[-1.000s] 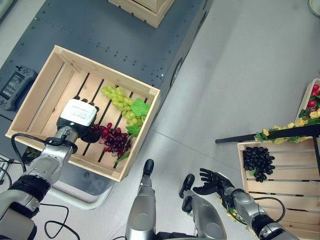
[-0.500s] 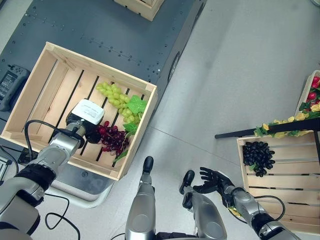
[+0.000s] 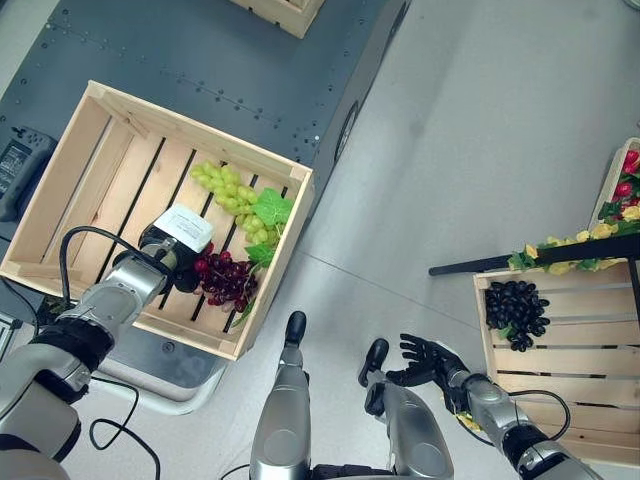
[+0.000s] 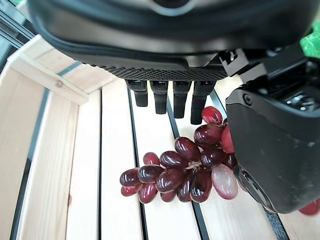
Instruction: Pick up the fruits from the basket on one side to the basket on the other side
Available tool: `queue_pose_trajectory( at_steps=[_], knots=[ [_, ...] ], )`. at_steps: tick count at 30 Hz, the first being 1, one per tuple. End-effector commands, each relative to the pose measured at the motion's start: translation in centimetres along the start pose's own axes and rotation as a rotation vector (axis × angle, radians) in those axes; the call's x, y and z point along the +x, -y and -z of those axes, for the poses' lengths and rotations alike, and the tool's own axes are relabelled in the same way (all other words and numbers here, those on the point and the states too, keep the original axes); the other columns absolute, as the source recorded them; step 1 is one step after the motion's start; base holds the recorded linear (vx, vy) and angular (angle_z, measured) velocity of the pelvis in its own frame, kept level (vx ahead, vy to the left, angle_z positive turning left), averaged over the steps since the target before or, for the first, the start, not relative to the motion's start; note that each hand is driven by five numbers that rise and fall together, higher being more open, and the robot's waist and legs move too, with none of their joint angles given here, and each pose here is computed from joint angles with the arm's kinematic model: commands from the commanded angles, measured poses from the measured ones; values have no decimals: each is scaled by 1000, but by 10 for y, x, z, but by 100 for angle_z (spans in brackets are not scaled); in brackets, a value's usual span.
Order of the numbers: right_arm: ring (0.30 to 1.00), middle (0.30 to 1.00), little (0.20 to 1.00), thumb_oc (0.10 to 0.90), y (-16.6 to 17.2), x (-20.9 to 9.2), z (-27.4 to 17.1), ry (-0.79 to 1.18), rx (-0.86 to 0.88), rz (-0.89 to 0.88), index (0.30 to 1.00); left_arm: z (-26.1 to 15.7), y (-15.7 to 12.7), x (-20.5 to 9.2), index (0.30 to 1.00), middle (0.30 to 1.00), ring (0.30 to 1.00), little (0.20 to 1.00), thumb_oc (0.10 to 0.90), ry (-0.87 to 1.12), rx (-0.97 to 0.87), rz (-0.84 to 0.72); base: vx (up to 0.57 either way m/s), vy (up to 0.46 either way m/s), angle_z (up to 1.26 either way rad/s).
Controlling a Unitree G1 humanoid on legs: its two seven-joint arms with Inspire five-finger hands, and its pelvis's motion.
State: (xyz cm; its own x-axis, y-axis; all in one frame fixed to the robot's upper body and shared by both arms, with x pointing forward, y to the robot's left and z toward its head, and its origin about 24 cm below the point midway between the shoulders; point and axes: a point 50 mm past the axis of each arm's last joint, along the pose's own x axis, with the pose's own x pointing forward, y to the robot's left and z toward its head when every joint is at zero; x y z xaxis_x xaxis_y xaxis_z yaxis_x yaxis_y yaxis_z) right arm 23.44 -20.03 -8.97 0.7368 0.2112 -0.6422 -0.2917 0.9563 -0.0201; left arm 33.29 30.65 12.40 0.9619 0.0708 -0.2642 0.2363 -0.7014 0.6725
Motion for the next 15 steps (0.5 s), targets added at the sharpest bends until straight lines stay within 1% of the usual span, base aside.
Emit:
queue_pose_trajectory(
  at_steps=[1, 9, 15],
  knots=[
    [900, 900, 900, 800, 22, -11, -4, 43, -10, 32, 900, 46, -27, -6, 900, 900, 900, 900, 800, -149, 58, -75, -4, -36, 0],
    [900, 900, 900, 800, 17, -8, -4, 53, 1, 16, 900, 42, -27, 0, 900, 900, 900, 900, 800, -168, 35, -104, -1, -10, 0],
    [900, 900, 900, 800, 18, -7, -6, 47, -7, 22, 900, 39, -17, 2, 900, 900, 900, 900, 800, -192, 55, -69, 0, 0, 0]
  ],
)
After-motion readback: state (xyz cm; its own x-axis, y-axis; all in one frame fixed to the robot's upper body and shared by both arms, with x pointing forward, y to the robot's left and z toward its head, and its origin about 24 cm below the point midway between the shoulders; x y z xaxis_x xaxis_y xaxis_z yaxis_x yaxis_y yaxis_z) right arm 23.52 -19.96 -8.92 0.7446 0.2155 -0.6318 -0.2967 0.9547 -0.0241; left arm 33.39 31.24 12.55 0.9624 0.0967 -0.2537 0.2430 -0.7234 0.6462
